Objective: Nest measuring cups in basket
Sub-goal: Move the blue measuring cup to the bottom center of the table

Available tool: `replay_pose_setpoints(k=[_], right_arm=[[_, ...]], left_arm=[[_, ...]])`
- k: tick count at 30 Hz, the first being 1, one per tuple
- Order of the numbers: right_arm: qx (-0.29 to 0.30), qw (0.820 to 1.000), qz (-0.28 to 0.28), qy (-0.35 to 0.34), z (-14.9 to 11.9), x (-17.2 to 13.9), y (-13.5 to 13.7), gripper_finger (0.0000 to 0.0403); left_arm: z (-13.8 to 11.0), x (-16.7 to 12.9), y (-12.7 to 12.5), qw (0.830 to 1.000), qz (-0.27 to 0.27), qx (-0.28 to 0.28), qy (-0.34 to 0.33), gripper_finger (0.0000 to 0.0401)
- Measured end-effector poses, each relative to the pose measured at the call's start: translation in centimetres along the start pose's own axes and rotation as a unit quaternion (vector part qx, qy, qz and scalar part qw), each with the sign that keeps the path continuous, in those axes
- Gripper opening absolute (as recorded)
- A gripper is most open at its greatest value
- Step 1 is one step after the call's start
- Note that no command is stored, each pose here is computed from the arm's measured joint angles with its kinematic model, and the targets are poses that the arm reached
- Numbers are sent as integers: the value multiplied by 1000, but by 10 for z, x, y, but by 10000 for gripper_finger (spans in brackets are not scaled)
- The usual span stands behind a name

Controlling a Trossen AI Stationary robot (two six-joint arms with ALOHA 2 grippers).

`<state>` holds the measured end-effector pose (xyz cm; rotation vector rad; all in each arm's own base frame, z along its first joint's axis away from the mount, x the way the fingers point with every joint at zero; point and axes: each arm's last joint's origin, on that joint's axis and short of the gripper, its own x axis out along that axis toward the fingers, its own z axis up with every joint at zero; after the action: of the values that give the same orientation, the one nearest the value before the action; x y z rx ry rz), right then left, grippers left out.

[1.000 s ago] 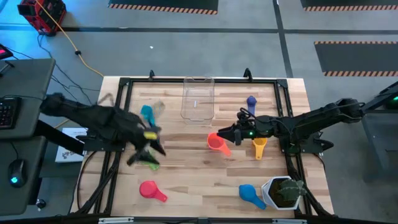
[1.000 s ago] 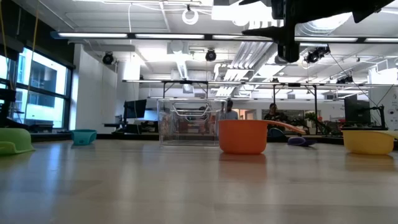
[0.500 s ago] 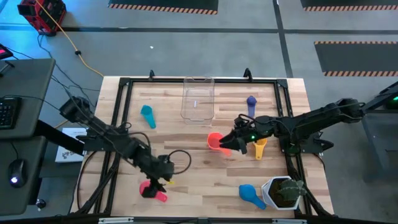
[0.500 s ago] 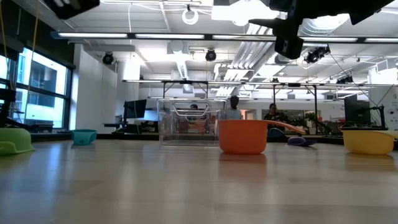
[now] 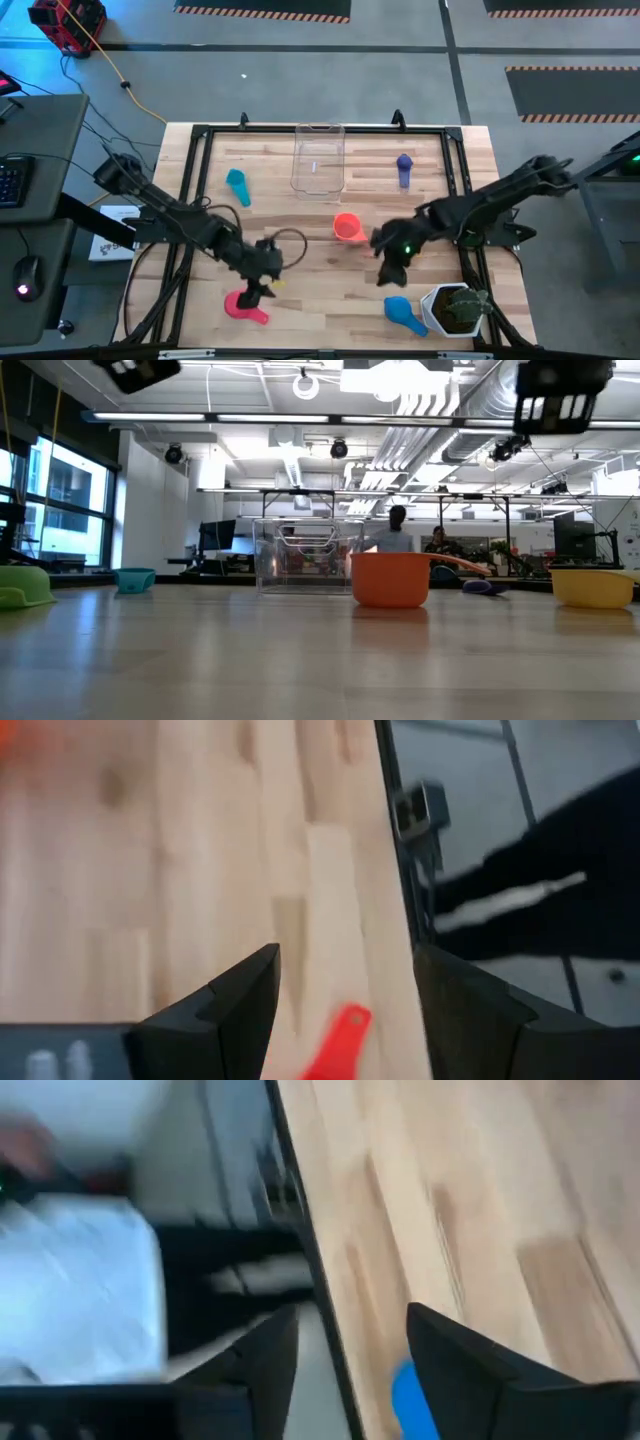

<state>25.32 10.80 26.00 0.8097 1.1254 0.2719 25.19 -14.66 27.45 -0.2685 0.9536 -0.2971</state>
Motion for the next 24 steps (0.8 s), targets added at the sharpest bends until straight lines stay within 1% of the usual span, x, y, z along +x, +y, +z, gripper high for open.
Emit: replay_pose_setpoints(k=[2, 4, 5, 8, 9, 10, 13, 16, 18, 22, 24], right_arm=[[-22, 996, -56, 61, -4, 10, 5, 145], [-38, 987, -111, 112, -8, 23, 5, 111], [-44, 982, -128, 132, -10, 30, 5, 91], [-56, 970, -146, 184, -16, 54, -1, 24], [-54, 967, -148, 198, -18, 60, -3, 13], [-52, 965, -148, 210, -19, 66, -5, 10], [-33, 959, -146, 242, -23, 80, -8, 19], [-13, 951, -142, 273, -29, 94, -11, 5], [-8, 948, -130, 291, -34, 104, -10, 4], [-9, 954, -108, 279, -37, 113, -4, 2], [-20, 957, -110, 266, -37, 115, -2, 2]], left_arm=[[4, -11, 5, 1000, 10, 4, -25, 220], [8, -21, 9, 999, 23, 1, -48, 220], [9, -25, 11, 998, 30, -2, -59, 220], [12, -39, 15, 995, 42, -8, -88, 220], [12, -42, 16, 994, 44, -9, -95, 220], [13, -45, 16, 994, 47, -10, -101, 220], [13, -53, 17, 992, 50, -11, -116, 220], [13, -55, 17, 991, 52, -12, -122, 220], [13, -56, 17, 991, 52, -12, -123, 220], [13, -56, 17, 991, 52, -12, -123, 220], [13, -56, 17, 991, 53, -8, -123, 220]])
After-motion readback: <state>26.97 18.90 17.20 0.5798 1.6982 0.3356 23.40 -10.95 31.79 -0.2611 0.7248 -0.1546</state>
